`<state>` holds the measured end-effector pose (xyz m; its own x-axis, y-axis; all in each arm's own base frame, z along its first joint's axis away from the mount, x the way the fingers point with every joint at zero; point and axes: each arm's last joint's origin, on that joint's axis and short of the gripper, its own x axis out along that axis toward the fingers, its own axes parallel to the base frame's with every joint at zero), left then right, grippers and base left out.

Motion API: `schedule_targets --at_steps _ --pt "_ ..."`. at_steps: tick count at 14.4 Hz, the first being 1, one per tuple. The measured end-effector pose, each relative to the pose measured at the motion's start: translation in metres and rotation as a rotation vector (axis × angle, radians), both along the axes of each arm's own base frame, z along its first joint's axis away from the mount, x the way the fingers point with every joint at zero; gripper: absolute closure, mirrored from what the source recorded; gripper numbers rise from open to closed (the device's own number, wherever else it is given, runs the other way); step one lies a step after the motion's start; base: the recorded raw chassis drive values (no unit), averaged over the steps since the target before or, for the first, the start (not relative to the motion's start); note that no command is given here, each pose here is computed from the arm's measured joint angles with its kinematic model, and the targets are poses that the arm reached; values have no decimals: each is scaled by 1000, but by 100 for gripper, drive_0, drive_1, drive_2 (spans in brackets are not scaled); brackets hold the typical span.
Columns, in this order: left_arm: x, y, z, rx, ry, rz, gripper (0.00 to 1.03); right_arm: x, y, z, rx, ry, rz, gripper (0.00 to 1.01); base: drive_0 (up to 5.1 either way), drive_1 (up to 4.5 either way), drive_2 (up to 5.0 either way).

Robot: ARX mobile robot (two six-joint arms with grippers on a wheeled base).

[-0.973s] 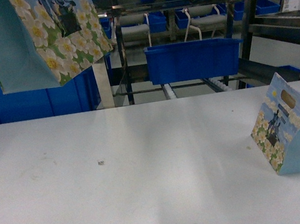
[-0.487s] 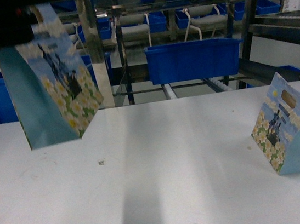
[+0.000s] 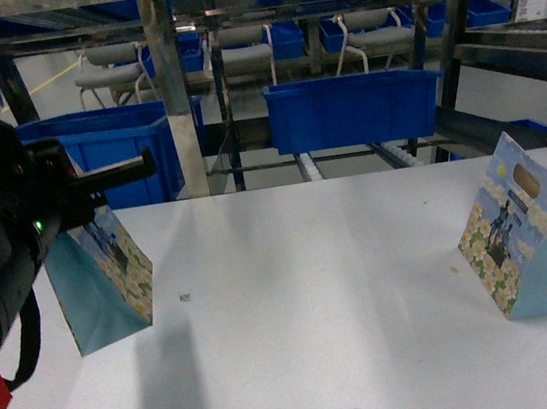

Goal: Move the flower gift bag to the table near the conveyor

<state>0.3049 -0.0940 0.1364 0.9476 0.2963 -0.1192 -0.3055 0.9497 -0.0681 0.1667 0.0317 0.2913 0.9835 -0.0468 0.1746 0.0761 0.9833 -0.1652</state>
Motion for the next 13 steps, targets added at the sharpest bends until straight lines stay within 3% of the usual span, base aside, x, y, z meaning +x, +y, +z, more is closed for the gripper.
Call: schedule_targets --at_steps 3,5,7,8,10,11,13 --pt "8 5 -32 -26 38 40 101 0 0 0 0 0 0 3 0 0 0" --pt "15 9 -41 -56 19 40 101 0 0 0 0 0 0 3 0 0 0" --pt "19 11 -50 -63 -14 23 101 0 0 0 0 0 0 3 0 0 0" --pt "19 9 -55 -34 2 11 101 0 0 0 0 0 0 3 0 0 0" --pt "14 -2 -69 83 66 -27 101 0 0 0 0 0 0 3 0 0 0" --pt "9 -7 -74 123 95 -41 101 0 0 0 0 1 0 3 0 0 0" --pt "5 -7 -80 132 121 -38 99 0 0 0 0 1 0 3 0 0 0"
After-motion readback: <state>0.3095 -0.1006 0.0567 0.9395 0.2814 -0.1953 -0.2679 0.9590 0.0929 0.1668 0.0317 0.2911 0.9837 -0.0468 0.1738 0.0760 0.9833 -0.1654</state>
